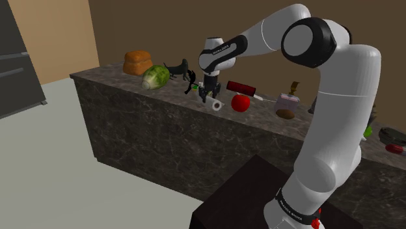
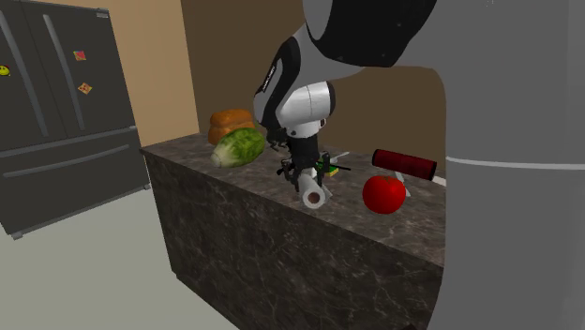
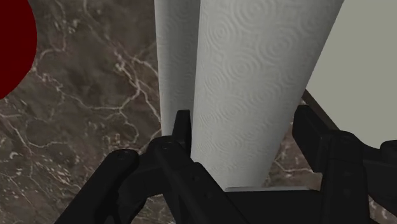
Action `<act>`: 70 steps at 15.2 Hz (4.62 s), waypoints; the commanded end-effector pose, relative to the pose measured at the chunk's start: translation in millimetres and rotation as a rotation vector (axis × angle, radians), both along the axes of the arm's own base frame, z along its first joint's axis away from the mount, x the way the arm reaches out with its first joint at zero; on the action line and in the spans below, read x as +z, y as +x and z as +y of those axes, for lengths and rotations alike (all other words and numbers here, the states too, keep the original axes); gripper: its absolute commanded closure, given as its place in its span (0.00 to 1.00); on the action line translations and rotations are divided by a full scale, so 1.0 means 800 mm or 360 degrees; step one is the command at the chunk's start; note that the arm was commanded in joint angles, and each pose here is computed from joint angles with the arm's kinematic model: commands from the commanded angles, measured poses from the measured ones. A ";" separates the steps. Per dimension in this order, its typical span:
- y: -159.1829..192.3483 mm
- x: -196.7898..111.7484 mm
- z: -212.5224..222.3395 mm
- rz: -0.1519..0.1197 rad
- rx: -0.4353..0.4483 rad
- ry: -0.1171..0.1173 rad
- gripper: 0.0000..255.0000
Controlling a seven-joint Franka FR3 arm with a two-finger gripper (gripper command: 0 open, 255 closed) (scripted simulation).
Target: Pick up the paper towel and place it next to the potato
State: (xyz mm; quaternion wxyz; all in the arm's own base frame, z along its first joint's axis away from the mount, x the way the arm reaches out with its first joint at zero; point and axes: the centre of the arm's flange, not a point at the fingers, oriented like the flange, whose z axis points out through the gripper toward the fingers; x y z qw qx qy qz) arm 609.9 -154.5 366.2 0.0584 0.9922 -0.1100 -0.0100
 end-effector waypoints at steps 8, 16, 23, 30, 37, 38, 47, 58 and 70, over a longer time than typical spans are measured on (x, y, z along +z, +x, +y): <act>0.000 0.060 0.001 0.0000 0.0000 0.0000 1.00; 0.000 0.113 0.001 0.0000 0.0000 0.0000 1.00; -0.042 0.133 -0.025 0.0000 0.0000 0.0000 1.00; -0.139 0.134 -0.087 0.0000 0.0000 0.0000 1.00; -0.237 0.134 -0.149 0.0000 0.0000 0.0000 1.00; -0.251 0.134 -0.158 0.0000 0.0000 0.0000 1.00; -0.376 0.134 -0.238 0.0000 0.0000 0.0000 1.00; -0.529 0.134 -0.335 0.0000 0.0000 0.0000 1.00; -0.619 0.095 -0.392 0.0000 0.0000 0.0000 1.00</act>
